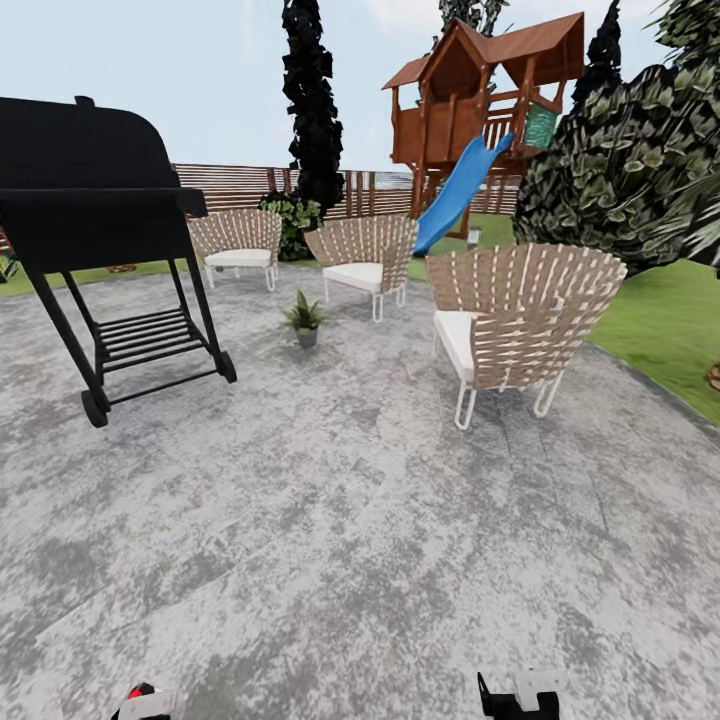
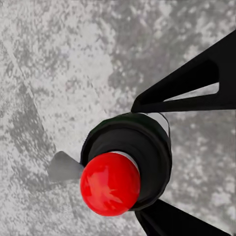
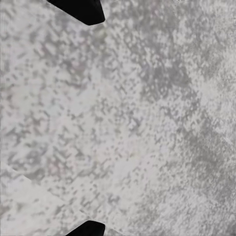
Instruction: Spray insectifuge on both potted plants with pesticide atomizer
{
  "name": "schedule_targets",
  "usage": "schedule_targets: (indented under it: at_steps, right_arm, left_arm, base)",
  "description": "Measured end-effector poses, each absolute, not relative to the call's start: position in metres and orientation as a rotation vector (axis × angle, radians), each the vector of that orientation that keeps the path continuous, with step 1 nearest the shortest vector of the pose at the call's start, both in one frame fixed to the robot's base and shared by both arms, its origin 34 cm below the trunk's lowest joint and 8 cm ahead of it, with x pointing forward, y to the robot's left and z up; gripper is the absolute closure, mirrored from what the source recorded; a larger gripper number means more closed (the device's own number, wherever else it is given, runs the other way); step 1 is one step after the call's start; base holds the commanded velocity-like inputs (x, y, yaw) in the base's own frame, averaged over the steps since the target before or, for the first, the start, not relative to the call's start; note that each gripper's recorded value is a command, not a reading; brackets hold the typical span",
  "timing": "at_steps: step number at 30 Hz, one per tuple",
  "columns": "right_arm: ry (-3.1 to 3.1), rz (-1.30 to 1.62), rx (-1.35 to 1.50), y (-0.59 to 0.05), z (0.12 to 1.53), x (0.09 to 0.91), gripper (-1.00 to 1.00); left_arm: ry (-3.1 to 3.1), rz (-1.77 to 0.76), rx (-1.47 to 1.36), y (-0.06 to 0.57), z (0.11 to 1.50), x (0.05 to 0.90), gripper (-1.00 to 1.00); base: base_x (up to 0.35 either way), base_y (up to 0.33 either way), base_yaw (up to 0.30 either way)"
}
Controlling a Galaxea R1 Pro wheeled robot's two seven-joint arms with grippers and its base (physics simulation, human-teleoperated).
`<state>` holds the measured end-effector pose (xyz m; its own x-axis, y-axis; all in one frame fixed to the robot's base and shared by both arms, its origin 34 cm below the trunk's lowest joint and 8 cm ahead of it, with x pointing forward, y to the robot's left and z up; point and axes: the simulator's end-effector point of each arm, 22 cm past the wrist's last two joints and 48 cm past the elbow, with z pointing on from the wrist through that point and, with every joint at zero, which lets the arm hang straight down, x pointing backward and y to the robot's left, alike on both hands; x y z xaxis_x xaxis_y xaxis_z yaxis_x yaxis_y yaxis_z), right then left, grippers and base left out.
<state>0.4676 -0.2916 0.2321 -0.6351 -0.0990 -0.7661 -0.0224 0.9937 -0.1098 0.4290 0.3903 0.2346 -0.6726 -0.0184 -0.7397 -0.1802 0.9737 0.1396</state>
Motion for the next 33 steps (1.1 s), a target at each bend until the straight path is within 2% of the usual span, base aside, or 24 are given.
schedule_targets:
  at_steps: [18,33]
  right_arm:
    - [2.257,-0.114,-0.084,-0.2927,0.2322,0.4676,-1.0]
    - [2.258,-0.114,-0.084,-0.2927,0.232,0.4674,-1.0]
  left_arm:
    - [2.299,0.255,-0.137,0.39,0.2346,0.429,1.0]
    - [2.299,0.253,-0.137,0.3893,0.2344,0.429,1.0]
  base:
    - [0.32,0.12,0.0]
    - [0.336,0.035,0.0]
